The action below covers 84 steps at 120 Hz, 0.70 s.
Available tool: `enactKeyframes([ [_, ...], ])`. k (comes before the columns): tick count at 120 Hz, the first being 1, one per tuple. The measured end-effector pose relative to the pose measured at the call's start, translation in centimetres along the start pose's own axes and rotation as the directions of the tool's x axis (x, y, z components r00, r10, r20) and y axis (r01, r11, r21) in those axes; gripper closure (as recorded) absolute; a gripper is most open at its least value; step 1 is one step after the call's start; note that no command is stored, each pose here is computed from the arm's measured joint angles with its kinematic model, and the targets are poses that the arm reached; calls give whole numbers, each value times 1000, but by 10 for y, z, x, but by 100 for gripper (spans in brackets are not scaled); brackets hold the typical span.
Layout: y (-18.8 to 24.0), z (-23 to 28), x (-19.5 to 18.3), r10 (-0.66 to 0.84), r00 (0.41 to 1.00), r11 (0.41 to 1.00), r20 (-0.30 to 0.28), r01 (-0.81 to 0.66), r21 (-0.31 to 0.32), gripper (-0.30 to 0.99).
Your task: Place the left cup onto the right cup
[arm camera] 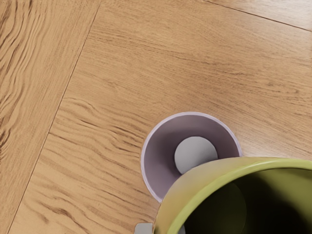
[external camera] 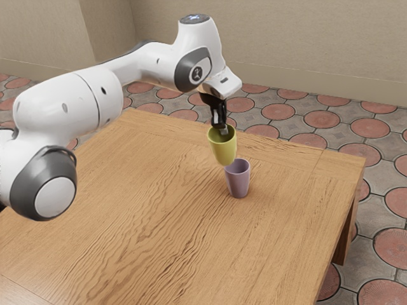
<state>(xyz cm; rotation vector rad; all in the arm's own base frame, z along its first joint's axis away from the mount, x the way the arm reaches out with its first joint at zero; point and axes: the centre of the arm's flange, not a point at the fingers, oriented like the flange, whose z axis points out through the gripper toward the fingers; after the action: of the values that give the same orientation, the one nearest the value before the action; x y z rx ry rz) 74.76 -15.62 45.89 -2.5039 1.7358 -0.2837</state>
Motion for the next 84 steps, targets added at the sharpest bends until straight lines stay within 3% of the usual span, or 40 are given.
enactKeyframes([
  [84,-6,35,16,54,998,999,-14,-53,10,79],
])
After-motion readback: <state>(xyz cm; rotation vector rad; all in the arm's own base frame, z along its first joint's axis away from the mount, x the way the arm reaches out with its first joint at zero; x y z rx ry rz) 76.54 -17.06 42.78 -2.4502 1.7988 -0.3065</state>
